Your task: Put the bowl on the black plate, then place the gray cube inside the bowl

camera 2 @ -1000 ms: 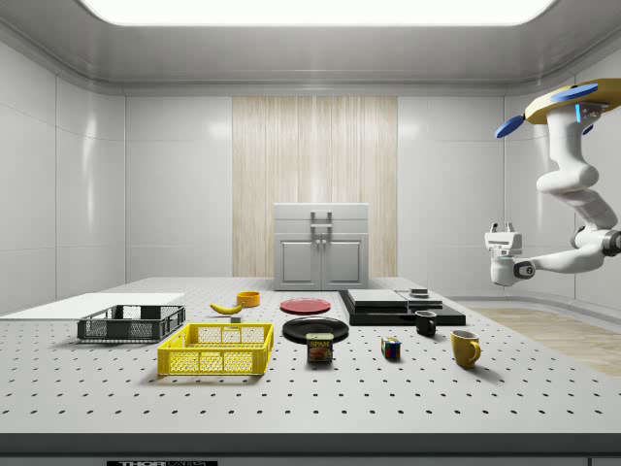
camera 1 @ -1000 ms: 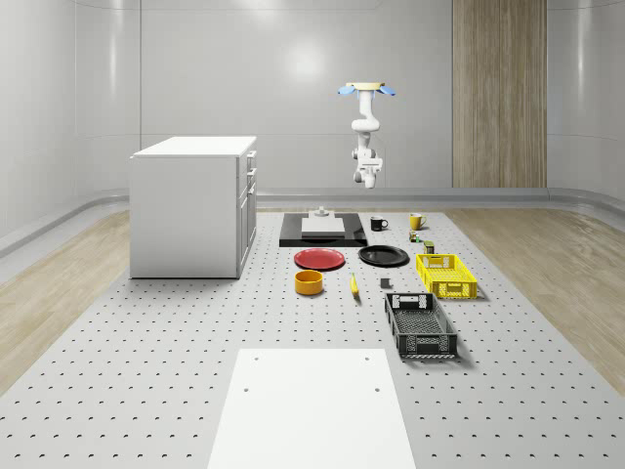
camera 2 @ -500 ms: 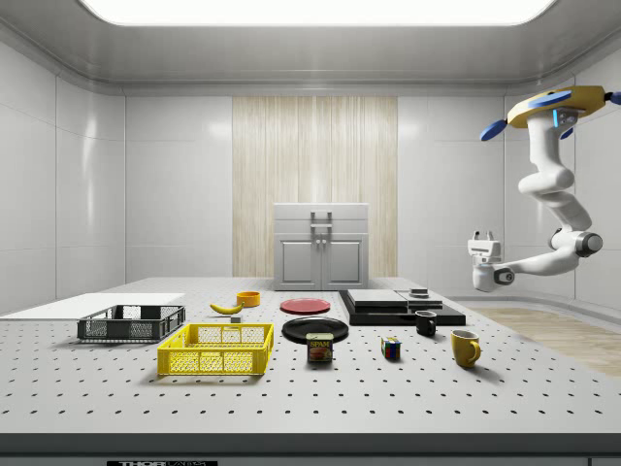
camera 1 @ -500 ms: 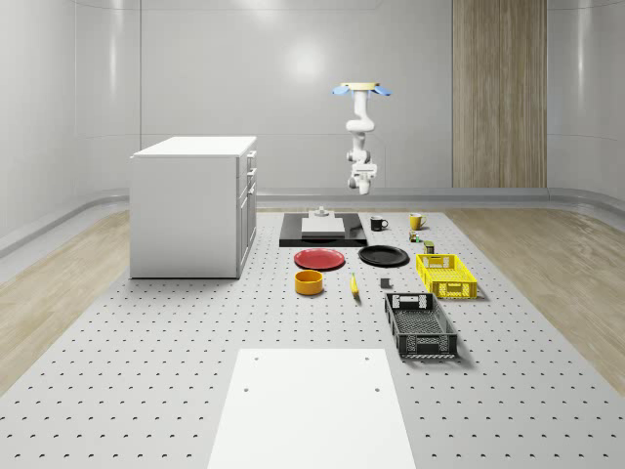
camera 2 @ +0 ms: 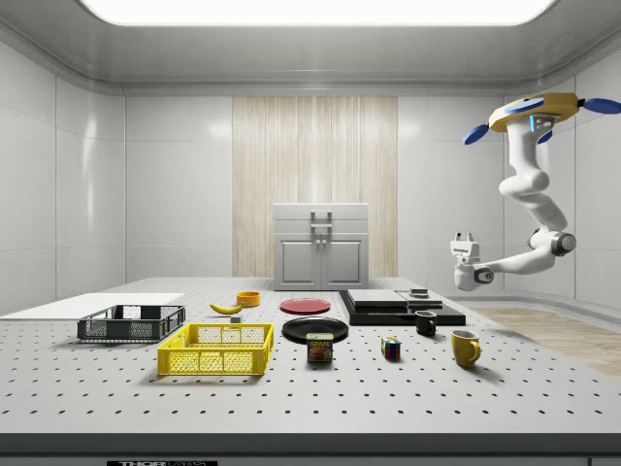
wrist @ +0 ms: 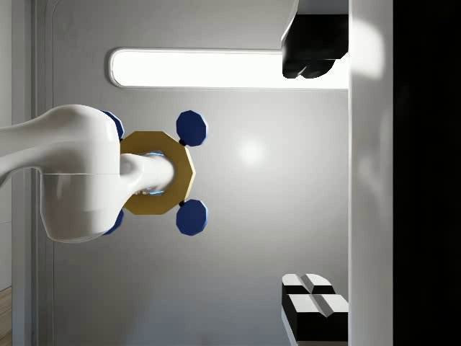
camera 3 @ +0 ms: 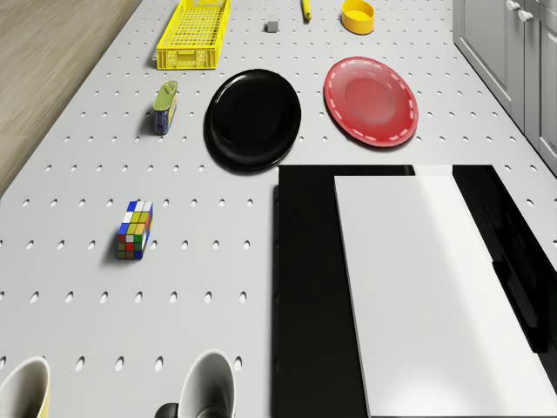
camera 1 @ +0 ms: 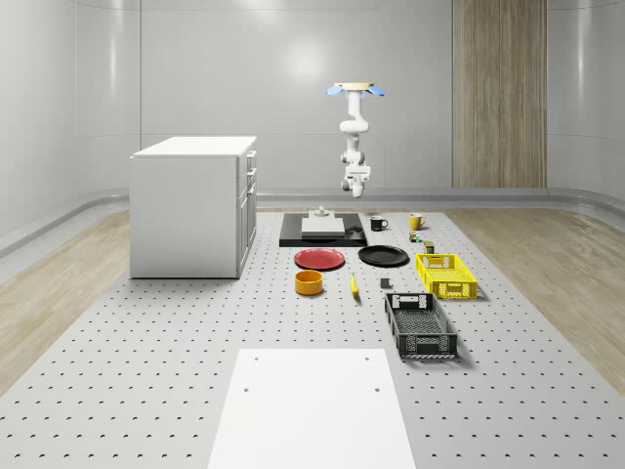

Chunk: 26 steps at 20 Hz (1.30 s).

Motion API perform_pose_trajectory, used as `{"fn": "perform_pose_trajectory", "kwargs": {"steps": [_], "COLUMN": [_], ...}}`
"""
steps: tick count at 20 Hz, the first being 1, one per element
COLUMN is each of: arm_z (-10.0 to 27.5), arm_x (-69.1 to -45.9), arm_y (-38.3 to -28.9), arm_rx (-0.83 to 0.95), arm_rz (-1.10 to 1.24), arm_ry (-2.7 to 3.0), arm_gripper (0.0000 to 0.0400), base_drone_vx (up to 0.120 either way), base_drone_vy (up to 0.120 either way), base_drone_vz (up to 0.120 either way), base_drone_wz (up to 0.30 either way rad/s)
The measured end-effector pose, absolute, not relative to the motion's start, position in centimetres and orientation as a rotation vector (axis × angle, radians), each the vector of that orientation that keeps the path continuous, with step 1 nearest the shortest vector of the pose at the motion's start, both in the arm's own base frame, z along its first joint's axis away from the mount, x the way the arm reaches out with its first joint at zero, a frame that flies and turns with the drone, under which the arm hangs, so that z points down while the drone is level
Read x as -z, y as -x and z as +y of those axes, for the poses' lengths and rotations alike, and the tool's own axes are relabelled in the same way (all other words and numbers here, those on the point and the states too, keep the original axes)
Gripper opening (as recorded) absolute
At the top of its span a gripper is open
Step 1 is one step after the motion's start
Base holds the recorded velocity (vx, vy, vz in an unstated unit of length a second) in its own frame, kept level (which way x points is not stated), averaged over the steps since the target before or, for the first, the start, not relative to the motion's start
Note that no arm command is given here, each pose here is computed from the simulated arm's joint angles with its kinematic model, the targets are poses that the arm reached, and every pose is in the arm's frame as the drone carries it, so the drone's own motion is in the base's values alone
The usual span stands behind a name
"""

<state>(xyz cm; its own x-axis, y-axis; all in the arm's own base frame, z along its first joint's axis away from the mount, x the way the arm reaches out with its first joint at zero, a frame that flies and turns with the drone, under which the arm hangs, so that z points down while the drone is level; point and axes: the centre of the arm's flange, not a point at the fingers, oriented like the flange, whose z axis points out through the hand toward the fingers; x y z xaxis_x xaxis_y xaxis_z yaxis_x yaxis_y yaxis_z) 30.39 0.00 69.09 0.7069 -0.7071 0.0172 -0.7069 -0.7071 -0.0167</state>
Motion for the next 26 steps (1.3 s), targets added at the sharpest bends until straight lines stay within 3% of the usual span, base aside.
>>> {"fn": "perform_pose_trajectory", "kwargs": {"steps": [26], "arm_z": [0.33], "arm_x": [-69.13], "arm_y": [-30.2], "arm_rx": [0.084], "arm_rz": [1.208], "arm_ry": [2.915], "arm_gripper": [0.04], "base_drone_vx": [0.12], "base_drone_vy": [-0.12], "base_drone_vz": [0.0], "base_drone_wz": [0.0]}}
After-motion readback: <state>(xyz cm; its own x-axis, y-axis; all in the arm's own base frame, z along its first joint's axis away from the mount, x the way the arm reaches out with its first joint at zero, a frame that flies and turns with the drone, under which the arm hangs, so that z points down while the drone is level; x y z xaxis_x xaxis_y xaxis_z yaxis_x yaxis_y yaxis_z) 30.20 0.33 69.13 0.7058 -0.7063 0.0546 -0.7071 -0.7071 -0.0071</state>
